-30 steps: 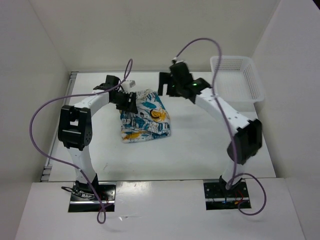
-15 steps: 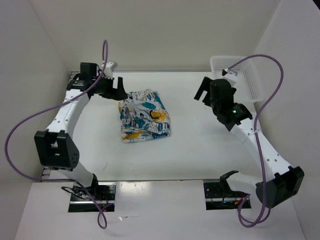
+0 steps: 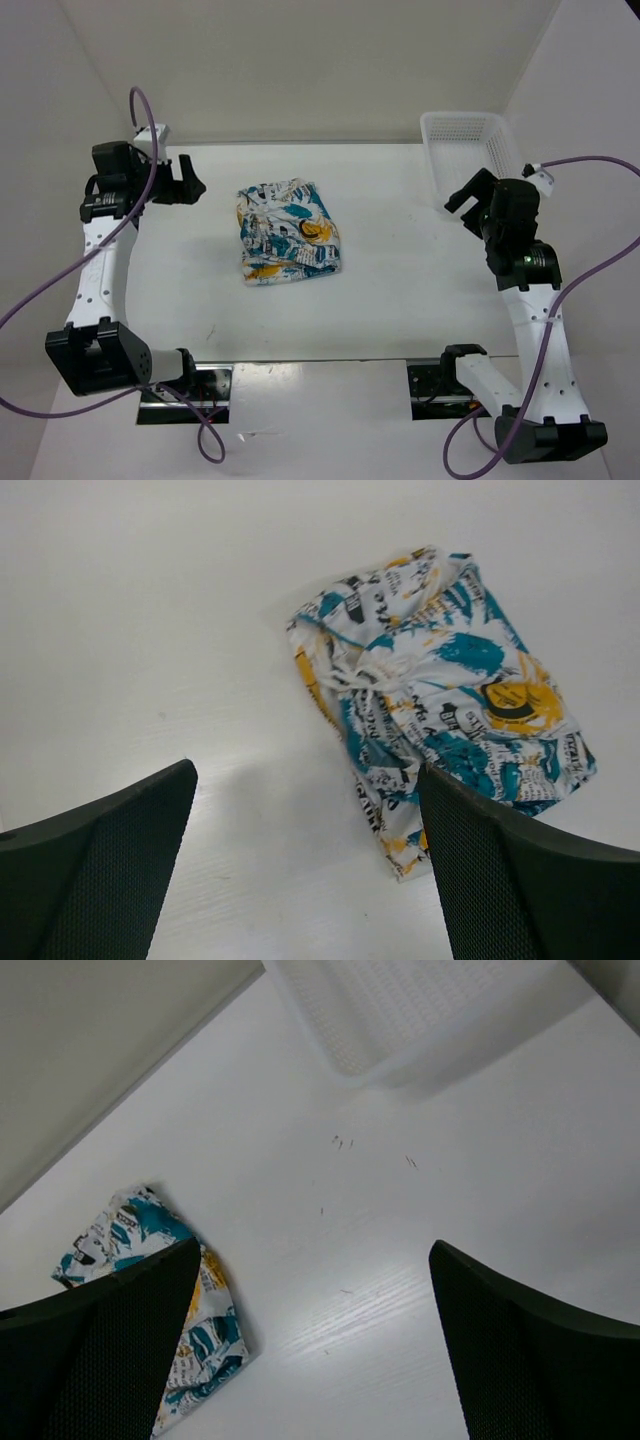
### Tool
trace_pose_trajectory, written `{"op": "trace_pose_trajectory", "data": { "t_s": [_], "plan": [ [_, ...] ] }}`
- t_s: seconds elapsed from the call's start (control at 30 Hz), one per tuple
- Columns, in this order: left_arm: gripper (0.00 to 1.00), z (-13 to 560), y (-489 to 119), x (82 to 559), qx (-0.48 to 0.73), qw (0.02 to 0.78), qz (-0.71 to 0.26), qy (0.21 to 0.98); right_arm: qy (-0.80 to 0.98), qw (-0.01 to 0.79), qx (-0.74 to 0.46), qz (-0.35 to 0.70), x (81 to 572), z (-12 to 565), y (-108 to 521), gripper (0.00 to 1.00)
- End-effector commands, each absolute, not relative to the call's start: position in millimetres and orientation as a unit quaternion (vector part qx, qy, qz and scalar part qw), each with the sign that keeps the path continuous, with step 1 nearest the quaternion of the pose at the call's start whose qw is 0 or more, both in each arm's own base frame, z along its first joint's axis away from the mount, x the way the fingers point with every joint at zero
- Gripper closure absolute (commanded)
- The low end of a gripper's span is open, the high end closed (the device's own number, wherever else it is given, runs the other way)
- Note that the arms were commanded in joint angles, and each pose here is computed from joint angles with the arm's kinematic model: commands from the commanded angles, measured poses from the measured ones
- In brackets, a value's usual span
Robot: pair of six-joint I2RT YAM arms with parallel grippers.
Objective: Fold and stack the shorts
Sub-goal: Fold the shorts
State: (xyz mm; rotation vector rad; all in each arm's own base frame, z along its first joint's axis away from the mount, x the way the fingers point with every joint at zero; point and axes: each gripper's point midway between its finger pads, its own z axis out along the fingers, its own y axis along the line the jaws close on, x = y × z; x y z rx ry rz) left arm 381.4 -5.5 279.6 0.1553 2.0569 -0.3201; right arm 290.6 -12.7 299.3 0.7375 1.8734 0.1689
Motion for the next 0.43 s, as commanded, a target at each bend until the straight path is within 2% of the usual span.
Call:
{"op": "trace_pose_trajectory", "data": {
  "t_s": [0.0, 0.1, 0.4],
  "plan": [
    [0.02, 264, 9, 373, 0.044, 0.498, -0.119, 0.858, 0.805, 0.486, 0.338, 0.042, 268, 277, -20, 0.00],
    [0.02, 248, 13, 367, 0.033, 0.480, -0.117, 0.869, 0.808, 0.470, 0.354, 0.017, 261, 265, -29, 0.00],
    [0.01, 251, 11, 368, 0.038, 0.484, -0.124, 0.866, 0.812, 0.456, 0.363, 0.014, 258, 253, -33, 0.00]
  ]
}}
